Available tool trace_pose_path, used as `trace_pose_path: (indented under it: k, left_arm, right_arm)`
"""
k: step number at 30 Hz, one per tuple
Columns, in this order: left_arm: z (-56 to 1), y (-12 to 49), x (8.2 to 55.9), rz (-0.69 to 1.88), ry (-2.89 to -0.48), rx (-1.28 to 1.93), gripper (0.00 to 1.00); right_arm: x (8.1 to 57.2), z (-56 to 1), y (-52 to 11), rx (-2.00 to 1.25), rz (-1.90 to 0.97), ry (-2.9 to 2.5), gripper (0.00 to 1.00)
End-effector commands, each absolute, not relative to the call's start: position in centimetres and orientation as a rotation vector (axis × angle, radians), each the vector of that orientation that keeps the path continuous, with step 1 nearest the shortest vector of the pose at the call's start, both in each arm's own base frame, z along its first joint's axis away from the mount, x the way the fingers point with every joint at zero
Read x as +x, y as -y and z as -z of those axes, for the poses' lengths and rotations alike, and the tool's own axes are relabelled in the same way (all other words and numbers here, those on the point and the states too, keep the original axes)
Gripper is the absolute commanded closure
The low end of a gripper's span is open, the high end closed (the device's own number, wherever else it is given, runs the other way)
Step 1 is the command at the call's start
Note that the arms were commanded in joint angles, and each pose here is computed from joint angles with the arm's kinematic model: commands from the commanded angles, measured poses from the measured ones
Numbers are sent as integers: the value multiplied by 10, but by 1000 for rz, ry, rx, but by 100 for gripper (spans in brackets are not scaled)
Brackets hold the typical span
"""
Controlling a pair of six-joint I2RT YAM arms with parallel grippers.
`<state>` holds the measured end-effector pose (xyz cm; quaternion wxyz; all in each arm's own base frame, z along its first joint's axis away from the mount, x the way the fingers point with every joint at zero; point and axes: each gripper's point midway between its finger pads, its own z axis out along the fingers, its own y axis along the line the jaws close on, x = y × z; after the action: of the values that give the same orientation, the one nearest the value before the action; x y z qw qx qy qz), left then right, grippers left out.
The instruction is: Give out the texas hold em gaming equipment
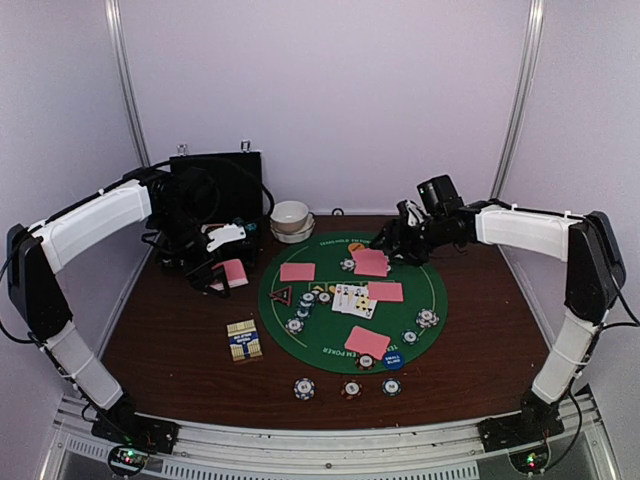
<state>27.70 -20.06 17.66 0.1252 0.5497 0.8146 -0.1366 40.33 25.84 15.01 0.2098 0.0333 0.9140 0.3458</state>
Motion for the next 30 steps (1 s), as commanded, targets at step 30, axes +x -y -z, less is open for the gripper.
trace_pose_path:
  k: [30]
  left_arm:
    - [-196,215,285,459,-2310,1553,100]
  right_arm:
    - [301,-236,-548,-169,-2030,-2199,22]
